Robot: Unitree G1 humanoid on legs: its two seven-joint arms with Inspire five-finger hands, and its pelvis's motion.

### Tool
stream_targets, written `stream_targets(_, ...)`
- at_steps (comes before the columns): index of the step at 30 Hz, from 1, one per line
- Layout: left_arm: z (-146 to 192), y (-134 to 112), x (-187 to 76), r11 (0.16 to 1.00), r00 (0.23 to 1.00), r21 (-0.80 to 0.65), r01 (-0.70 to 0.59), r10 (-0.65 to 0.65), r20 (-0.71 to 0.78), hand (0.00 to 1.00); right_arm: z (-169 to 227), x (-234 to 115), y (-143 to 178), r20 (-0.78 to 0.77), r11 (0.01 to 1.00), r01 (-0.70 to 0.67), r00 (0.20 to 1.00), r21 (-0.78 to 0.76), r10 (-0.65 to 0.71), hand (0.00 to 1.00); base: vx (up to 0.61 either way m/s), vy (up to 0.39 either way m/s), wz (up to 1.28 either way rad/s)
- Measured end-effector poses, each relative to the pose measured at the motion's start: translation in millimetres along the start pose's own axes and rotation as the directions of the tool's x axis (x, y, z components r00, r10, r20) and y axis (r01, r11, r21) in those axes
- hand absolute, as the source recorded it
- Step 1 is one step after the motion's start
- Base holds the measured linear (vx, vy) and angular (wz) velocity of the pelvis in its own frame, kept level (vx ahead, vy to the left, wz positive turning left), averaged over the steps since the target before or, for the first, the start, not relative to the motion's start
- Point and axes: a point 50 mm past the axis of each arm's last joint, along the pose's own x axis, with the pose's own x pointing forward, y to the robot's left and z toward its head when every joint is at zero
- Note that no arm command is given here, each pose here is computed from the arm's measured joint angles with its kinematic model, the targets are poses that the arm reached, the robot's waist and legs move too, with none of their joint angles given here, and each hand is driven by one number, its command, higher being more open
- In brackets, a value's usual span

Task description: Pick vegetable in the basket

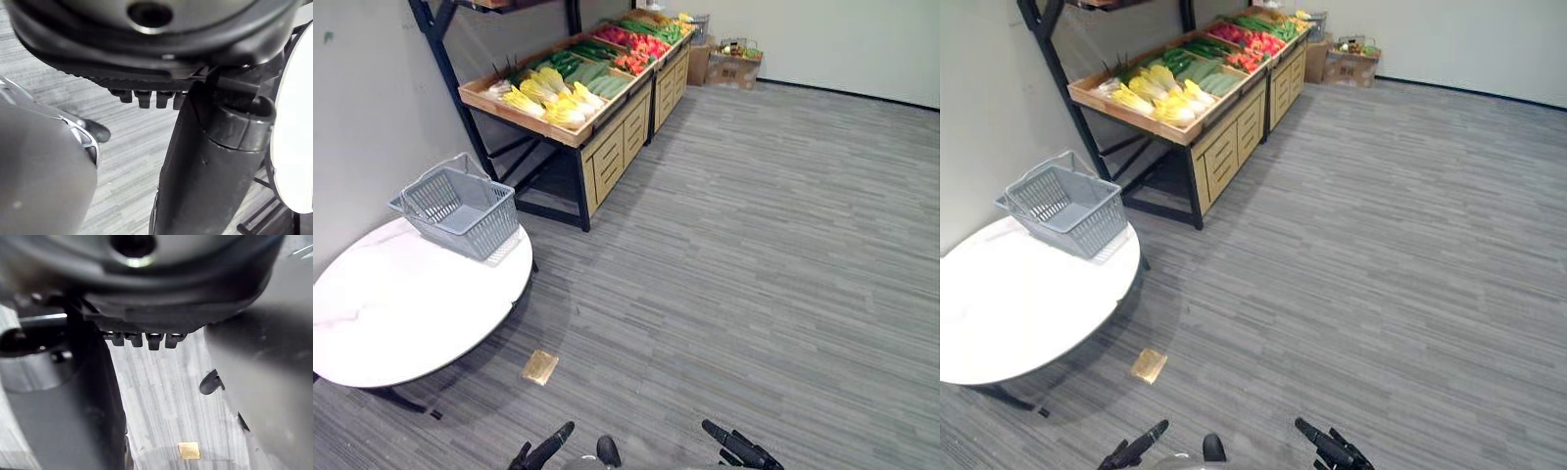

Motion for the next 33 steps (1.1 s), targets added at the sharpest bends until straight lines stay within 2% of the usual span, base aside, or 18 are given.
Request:
stream_targets(5, -1.9, 0.0, -1.4, 0.999, 1.0, 0.047, 0.011, -0.011, 0.0, 1.0, 15.0, 1.2, 1.8, 0.049, 0.999, -0.024, 0.999, -0.027, 0.025, 1.0, 0.2, 0.024, 0.04)
stream_targets(11, 12.3, -31.7, 4.5, 0.981, 0.981, 0.075, 0.181, -0.185, 0.049, 1.0, 31.4, 3.2, 13.4, 0.134, 0.993, -0.095, 0.986, -0.069, 0.104, 1.0, 0.13, -0.116, 0.71)
stream_targets(13, 10.4, -34.1, 4.0, 0.978, 0.978, 0.064, 0.201, -0.204, 0.047, 1.0, 32.9, 3.8, 16.1, 0.142, 0.992, -0.103, 0.983, -0.073, 0.112, 1.0, 0.23, -0.265, 0.71)
stream_targets(15, 8.4, -19.9, 0.5, 0.984, 0.982, 0.027, 0.178, -0.179, 0.062, 1.0, 26.9, 5.3, 20.8, 0.128, 0.991, -0.107, 0.985, -0.076, 0.116, 1.0, 0.36, -0.353, 0.63)
stream_targets(17, 8.8, -18.6, 0.5, 0.986, 0.983, 0.01, 0.166, -0.167, 0.071, 1.0, 30.3, 5.4, 21.0, 0.136, 0.991, -0.101, 0.984, -0.089, 0.113, 1.0, 0.33, -0.312, 0.34)
stream_targets(20, -8.7, -17.6, -3.5, 0.989, 0.989, 0.004, 0.148, -0.148, 0.016, 1.0, 31.8, 3.4, 15.7, 0.127, 0.991, -0.084, 0.987, -0.102, 0.096, 1.0, 0.46, -0.398, 0.16)
stream_targets(23, 0.6, -17.3, -1.7, 0.991, 0.991, -0.039, 0.128, -0.127, 0.047, 1.0, 24.3, 4.1, 14.3, 0.094, 0.994, -0.067, 0.993, -0.087, 0.075, 1.0, 0.41, -0.265, 0.13)
stream_targets(29, 9.4, -9.6, -0.4, 0.995, 0.994, -0.056, 0.077, -0.072, 0.079, 1.0, 9.5, 0.5, 0.9, 0.019, 0.998, -0.007, 1.0, -0.066, 0.009, 1.0, 0.41, -0.059, 0.06)
stream_targets(33, 8.0, -18.0, 0.7, 0.993, 0.992, -0.017, 0.114, -0.112, 0.058, 1.0, 8.5, 1.4, 2.6, 0.021, 0.996, -0.005, 1.0, -0.085, 0.007, 1.0, 0.34, 0.135, 0.42)
